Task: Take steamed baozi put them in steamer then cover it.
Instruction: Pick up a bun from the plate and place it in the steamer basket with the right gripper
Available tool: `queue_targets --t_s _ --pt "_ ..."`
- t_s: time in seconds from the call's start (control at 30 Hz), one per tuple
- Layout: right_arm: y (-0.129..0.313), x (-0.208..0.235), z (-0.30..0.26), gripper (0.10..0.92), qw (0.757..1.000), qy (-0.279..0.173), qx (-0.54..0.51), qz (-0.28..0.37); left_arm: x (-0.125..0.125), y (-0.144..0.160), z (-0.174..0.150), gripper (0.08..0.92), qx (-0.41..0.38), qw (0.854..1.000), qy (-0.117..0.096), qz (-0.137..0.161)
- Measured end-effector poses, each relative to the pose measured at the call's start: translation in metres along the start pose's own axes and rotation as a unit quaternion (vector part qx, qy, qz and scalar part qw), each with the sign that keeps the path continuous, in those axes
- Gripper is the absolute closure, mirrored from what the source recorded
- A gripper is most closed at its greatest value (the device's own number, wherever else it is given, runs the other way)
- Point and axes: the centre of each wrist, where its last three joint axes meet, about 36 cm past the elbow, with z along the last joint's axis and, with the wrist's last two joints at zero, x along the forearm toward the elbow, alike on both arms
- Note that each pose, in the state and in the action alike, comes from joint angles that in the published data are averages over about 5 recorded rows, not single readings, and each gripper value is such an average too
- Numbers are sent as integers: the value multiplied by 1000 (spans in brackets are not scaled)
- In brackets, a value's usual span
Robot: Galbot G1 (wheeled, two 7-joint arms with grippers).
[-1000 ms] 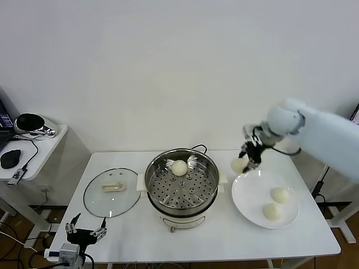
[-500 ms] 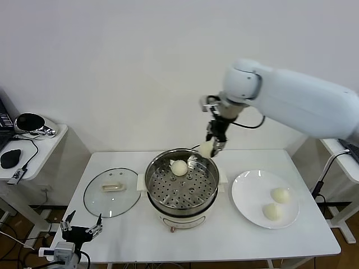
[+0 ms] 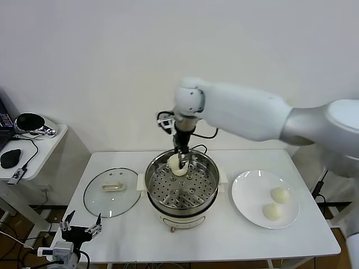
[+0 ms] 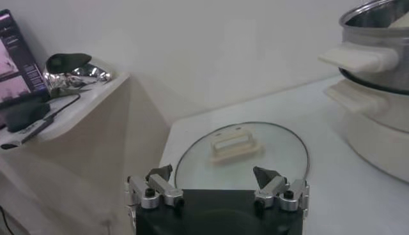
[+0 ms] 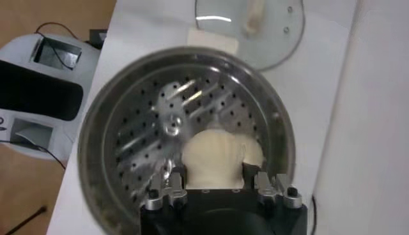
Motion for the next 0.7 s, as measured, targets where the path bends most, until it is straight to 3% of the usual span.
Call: queue_targets --t_s 0.7 --pt "8 -82 -51 475 1000 10 17 -10 -5 -2 5 177 3 1000 7 4"
